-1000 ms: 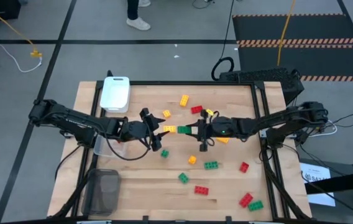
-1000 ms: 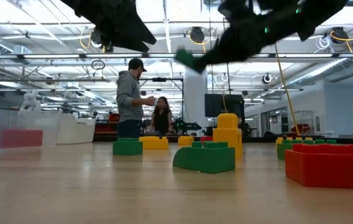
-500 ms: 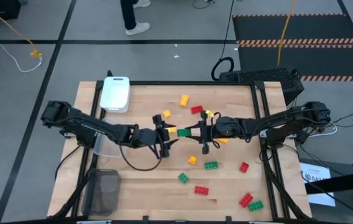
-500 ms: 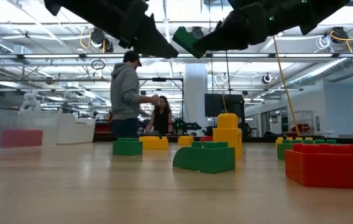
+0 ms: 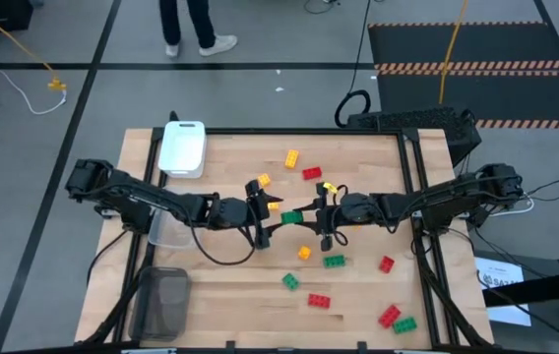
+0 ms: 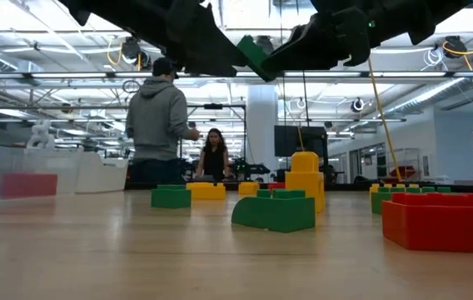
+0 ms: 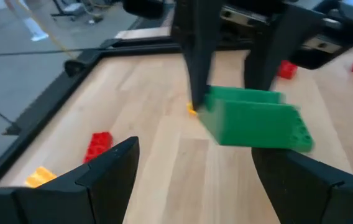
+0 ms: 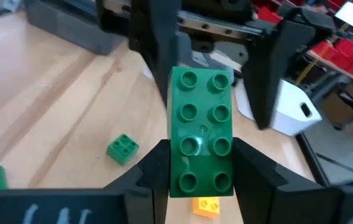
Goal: Sort & place blocks by color
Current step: Put the green game piece into the white bin
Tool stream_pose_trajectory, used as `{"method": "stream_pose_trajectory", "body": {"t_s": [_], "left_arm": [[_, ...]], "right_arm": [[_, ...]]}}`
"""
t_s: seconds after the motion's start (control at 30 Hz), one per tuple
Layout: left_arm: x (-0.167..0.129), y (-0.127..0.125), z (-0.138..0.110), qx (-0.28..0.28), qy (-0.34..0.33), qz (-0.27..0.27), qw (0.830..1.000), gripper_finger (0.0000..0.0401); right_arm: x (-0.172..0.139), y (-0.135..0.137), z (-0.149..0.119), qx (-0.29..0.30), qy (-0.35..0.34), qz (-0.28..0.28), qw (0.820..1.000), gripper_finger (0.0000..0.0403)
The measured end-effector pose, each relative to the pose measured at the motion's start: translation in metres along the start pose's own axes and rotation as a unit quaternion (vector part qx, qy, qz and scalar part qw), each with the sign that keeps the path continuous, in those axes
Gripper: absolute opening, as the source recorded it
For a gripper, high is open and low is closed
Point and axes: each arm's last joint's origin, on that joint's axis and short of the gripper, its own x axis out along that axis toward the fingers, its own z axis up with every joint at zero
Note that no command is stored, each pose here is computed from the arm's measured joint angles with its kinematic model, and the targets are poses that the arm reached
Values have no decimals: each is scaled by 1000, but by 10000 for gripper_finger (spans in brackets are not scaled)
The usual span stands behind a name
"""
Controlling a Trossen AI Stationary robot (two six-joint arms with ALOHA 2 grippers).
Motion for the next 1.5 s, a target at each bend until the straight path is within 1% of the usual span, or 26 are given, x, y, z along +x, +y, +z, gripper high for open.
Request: {"method": "stream_pose_trajectory", "body": {"t_s": [0.13, 0.23, 0.33, 0.4, 0.5, 0.57, 0.73, 0.9, 1.3, 1.4, 1.5], "left_arm": [[-1, -3, 0, 1, 0, -30, 1000, 310], [0, -3, -2, 4, 10, -34, 999, 310], [0, -3, -1, 2, 5, -34, 999, 310], [0, -3, 1, 0, -4, -33, 999, 310], [0, -1, 1, 2, -2, -2, 1000, 310], [0, 0, 0, -1, -1, 7, 1000, 310], [0, -1, 2, -4, -7, 3, 1000, 310], [-1, 0, 8, -15, -36, 2, 999, 310], [-1, 0, 7, -24, -35, 1, 999, 310], [-1, 0, 7, -27, -34, 2, 999, 294], [0, 3, 7, -32, -34, 4, 999, 250]], "right_arm": [[0, 0, 0, 0, 0, -2, 1000, 117], [0, -1, 0, 1, -1, -5, 1000, 117], [1, 0, 0, 5, 0, -2, 1000, 117], [2, 1, -2, 7, 3, -1, 1000, 117], [2, 1, -1, 9, 2, 0, 1000, 117], [2, 1, -1, 10, 0, 0, 1000, 117], [2, 1, -1, 10, -2, 0, 1000, 117], [2, 0, 0, 11, -6, -2, 1000, 117], [2, 0, 1, 12, -12, -2, 1000, 117], [2, 0, 2, 16, -14, -3, 1000, 117], [2, 0, 1, 17, -13, -2, 1000, 117]]}}
